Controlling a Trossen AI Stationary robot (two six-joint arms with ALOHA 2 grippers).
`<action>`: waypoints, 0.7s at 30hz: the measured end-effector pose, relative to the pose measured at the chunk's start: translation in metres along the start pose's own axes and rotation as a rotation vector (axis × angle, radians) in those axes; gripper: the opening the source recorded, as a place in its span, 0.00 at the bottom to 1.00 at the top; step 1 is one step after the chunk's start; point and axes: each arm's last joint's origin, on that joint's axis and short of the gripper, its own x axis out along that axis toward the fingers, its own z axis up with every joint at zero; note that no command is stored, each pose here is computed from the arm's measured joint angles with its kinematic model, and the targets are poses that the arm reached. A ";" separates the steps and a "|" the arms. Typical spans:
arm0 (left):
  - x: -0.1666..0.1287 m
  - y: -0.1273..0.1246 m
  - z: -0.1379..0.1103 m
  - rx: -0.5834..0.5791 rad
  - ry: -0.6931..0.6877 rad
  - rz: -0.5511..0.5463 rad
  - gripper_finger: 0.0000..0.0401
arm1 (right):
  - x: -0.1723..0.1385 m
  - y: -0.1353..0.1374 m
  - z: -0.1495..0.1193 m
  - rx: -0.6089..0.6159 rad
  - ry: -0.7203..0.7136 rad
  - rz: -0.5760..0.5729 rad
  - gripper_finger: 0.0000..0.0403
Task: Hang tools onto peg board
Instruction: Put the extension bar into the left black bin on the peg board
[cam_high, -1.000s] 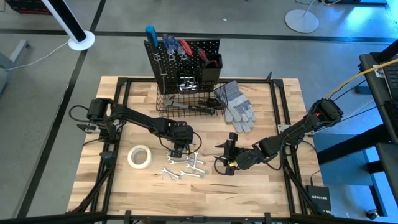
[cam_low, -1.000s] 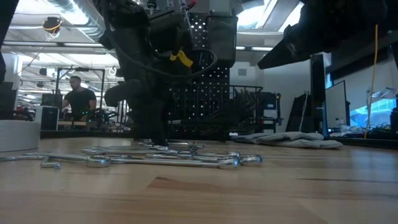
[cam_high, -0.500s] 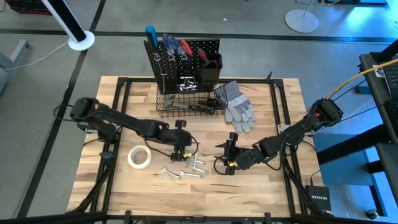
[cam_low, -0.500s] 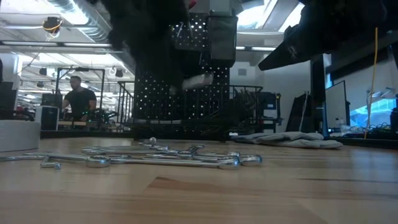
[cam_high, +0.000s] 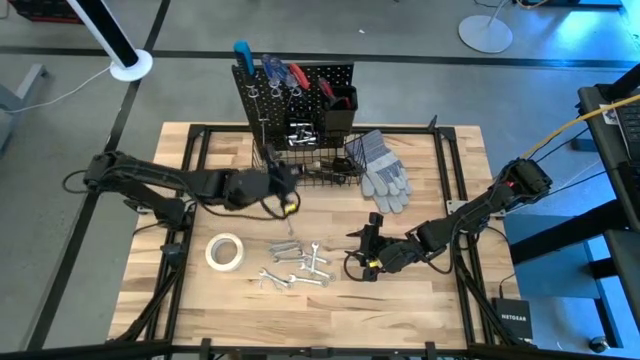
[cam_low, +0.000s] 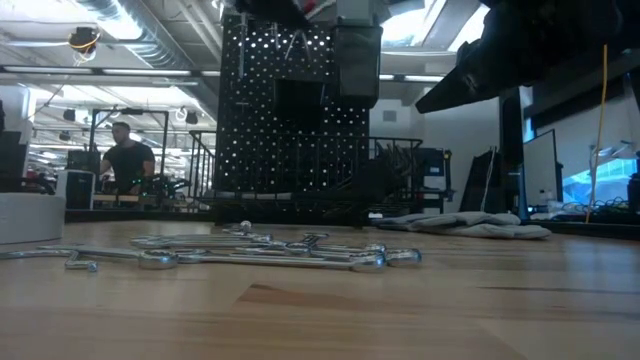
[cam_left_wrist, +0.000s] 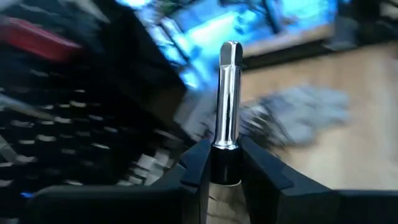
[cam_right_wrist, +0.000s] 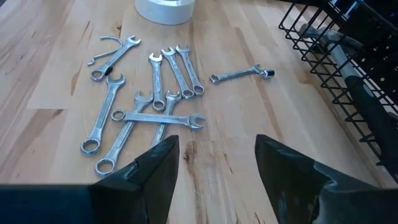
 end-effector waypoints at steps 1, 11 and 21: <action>0.002 0.004 0.002 -0.001 -0.013 0.031 0.16 | 0.000 0.000 0.000 -0.001 0.001 0.000 0.54; 0.035 0.054 -0.010 -0.118 0.025 0.225 0.17 | 0.000 0.000 0.000 -0.003 0.004 -0.001 0.54; 0.048 0.072 -0.018 -0.293 -0.008 0.120 0.17 | 0.000 0.000 -0.001 -0.003 0.005 -0.001 0.54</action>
